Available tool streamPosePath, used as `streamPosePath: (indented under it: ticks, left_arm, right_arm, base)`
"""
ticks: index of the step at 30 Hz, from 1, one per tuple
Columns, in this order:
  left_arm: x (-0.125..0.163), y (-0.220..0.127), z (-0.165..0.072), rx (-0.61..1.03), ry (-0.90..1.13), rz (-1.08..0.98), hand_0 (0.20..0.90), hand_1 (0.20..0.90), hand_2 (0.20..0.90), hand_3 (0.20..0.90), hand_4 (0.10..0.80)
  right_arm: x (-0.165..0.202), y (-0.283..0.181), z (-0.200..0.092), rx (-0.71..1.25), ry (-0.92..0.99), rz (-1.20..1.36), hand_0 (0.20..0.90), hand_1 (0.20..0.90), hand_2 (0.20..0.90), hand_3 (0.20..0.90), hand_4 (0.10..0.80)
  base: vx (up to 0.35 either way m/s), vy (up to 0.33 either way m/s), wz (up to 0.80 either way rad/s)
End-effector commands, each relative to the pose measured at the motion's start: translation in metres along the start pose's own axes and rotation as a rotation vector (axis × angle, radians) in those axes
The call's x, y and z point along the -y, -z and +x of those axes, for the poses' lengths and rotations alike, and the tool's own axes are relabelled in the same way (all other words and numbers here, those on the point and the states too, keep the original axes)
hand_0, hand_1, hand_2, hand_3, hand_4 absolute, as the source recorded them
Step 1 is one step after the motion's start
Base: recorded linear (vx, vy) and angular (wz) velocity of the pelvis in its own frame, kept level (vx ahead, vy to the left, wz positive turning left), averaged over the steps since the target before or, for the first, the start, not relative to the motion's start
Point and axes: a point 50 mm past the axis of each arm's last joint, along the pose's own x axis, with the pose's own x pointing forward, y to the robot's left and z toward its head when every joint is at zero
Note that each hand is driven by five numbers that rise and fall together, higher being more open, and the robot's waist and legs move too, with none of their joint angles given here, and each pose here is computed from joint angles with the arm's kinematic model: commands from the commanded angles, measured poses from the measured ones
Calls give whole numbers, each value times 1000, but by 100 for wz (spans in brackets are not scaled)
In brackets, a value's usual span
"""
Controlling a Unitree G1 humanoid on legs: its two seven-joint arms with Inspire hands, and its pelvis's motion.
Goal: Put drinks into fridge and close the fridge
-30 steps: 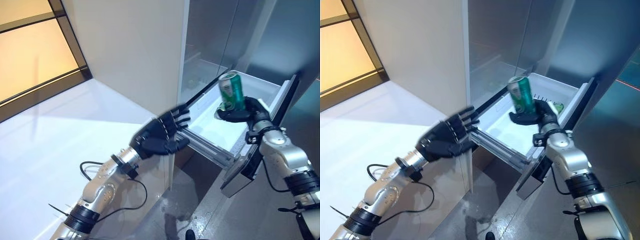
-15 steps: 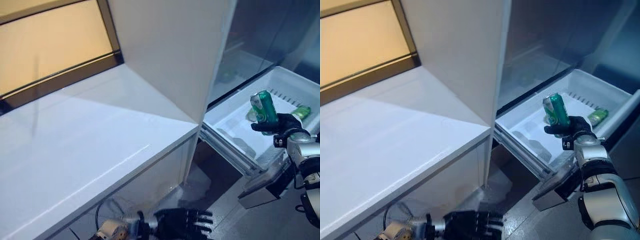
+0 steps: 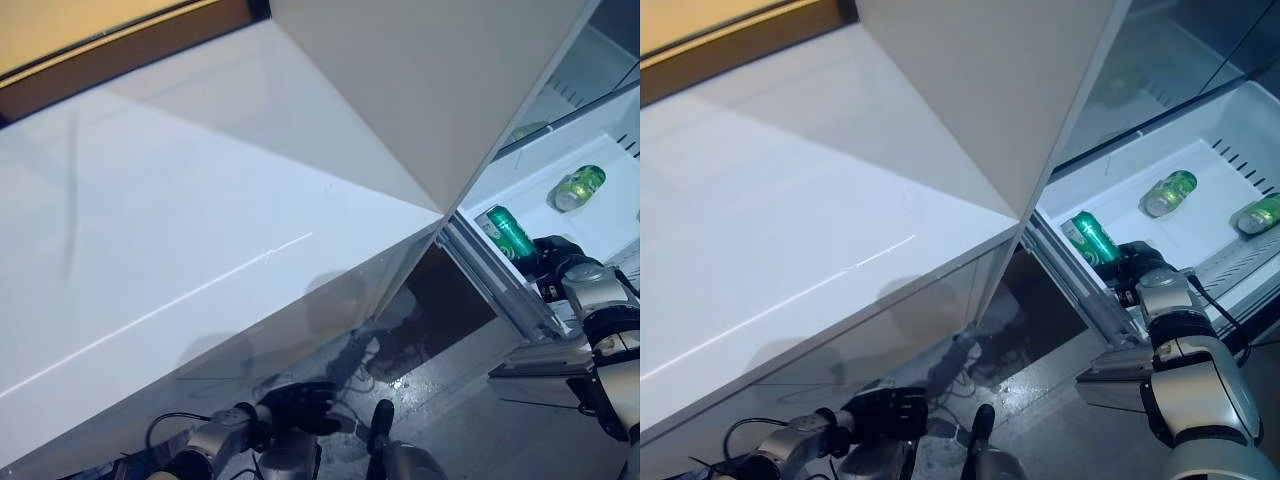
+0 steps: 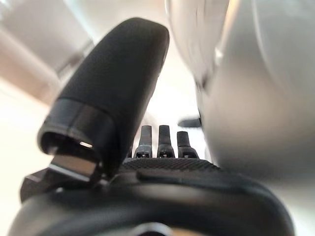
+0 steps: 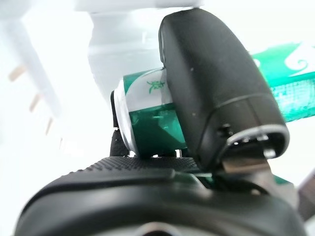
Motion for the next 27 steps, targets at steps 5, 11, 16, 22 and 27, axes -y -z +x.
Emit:
streamPosePath:
  ticks: [5, 11, 16, 22, 27]
  left_arm:
    - [-33, 27, -14, -69, -243, -69, 900, 900, 900, 900, 800]
    - [-50, 42, -27, -83, -352, -187, 900, 900, 900, 900, 800]
    - [-50, 47, -32, -32, -366, -305, 900, 900, 900, 900, 800]
    - [-48, 66, -39, -54, -375, -334, 900, 900, 900, 900, 800]
    - [-41, 88, -42, -111, -389, -352, 900, 900, 900, 900, 800]
  right_arm:
    - [57, -37, -15, 31, 96, -169, 347, 347, 347, 255, 155]
    - [66, -36, -17, 39, 130, -134, 900, 900, 900, 900, 800]
    - [76, -55, -27, 205, 138, -10, 900, 900, 900, 900, 800]
    - [90, -74, -53, 454, 130, 95, 900, 900, 900, 900, 800]
    - [106, -75, -78, 632, 208, 218, 900, 900, 900, 900, 800]
  base:
    - [-55, -4, 2]
    - [-39, 31, 1]
    - [-6, 47, -1]
    - [7, 30, -2]
    - [42, 35, -21]
